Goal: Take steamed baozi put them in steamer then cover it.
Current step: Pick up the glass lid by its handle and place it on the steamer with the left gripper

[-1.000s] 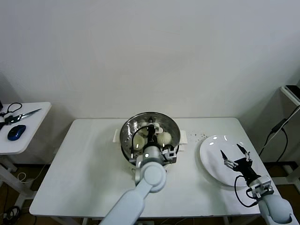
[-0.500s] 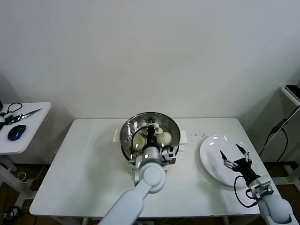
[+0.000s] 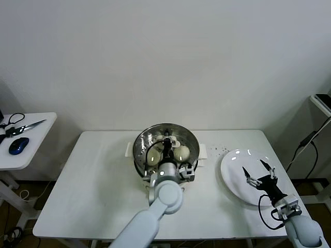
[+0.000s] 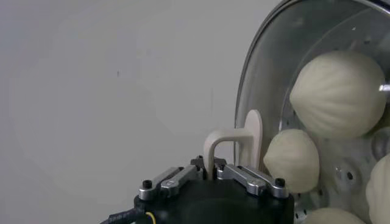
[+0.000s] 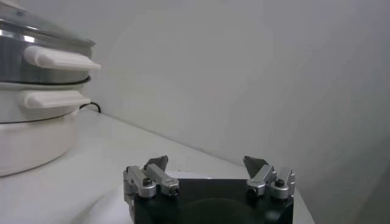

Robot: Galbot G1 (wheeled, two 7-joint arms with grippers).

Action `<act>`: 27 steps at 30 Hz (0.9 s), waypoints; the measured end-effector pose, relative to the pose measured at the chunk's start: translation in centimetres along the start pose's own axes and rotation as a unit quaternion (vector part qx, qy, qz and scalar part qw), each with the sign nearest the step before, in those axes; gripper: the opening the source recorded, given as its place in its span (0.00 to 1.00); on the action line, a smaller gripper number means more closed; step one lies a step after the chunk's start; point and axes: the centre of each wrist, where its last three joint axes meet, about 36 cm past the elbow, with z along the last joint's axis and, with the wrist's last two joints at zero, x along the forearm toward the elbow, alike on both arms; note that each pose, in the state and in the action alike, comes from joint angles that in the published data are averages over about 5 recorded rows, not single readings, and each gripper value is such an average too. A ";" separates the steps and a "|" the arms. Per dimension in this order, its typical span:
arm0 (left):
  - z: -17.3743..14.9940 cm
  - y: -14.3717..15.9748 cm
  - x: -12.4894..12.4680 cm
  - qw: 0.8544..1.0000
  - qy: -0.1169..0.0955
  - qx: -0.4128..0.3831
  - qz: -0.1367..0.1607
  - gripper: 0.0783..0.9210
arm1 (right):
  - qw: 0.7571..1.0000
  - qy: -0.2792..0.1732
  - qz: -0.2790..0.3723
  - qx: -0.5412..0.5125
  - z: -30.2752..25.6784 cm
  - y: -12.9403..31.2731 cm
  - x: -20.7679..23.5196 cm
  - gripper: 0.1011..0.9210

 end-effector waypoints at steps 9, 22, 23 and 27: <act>0.3 0.3 0.0 1.000 0.000 0.005 0.007 0.16 | 1.000 0.001 0.000 0.002 0.0 -0.1 0.1 0.88; 1.9 1.6 1.8 1.000 -0.021 0.017 0.010 0.60 | 1.000 0.014 0.003 0.006 -0.5 -0.3 0.0 0.88; 2.1 1.7 2.0 1.000 -0.022 0.019 0.010 0.64 | 1.000 0.016 0.003 0.007 -0.5 -0.4 -0.1 0.88; 3.1 2.0 2.8 0.999 -0.025 0.029 0.013 0.77 | 1.000 0.023 0.004 0.009 -0.9 -0.5 -0.2 0.88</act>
